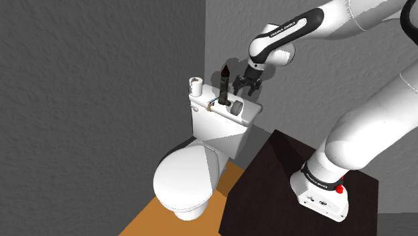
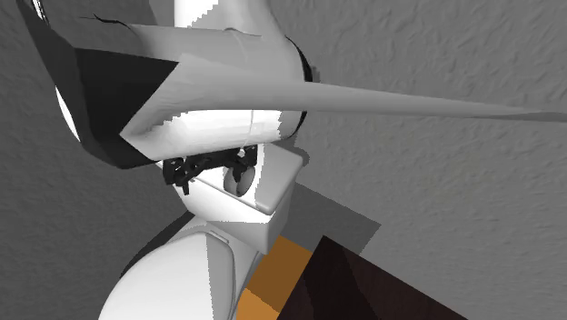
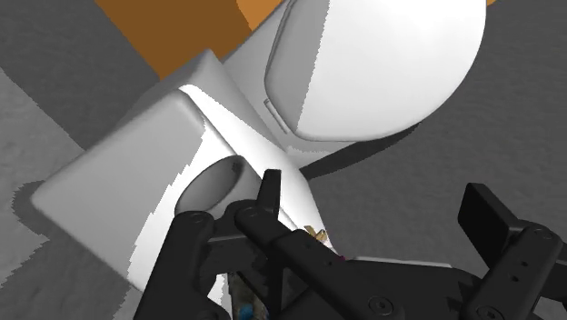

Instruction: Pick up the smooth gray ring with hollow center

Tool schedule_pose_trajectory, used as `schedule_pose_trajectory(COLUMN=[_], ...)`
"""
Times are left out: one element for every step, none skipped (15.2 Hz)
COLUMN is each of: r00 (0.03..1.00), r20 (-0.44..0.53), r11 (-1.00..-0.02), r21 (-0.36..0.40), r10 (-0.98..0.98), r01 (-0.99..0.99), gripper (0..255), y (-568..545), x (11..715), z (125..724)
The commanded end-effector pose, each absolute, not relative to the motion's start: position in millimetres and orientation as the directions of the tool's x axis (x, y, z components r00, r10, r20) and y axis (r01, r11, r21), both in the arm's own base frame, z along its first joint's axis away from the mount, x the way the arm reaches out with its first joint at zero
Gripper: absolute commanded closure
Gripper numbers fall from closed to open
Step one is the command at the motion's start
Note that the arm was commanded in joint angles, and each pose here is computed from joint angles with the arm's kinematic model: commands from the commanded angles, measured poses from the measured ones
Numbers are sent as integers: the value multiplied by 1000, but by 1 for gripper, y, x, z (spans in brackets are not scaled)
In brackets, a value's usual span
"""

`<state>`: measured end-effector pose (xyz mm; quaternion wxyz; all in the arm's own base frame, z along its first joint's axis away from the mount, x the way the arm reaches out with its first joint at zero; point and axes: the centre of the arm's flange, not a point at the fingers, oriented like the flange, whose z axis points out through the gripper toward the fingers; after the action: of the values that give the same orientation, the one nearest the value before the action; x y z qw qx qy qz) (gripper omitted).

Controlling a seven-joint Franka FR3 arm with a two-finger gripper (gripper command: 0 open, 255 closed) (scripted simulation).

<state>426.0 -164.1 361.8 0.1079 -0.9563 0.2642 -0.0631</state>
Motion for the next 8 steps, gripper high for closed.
schedule_pose_trajectory(r00=[821, 806, 790, 774, 757, 739, 721, 703], r20=[69, 69, 70, 70, 70, 69, 68, 67], r11=[-804, -788, -771, -753, -735, -716, -697, -677], r21=[-263, -275, -287, -299, -310, -322, -334, -346], r10=[-566, -588, -609, -630, -650, -670, -689, -708], r01=[-533, -551, -569, -586, -603, -619, -635, -650], gripper=[0, 0, 0, 0, 0, 0, 0, 0], y=[-178, -186, -193, -201, -208, -216, -223, -230], x=[434, 438, 442, 446, 450, 454, 457, 461], z=[339, 329, 319, 309, 299, 288, 278, 268])
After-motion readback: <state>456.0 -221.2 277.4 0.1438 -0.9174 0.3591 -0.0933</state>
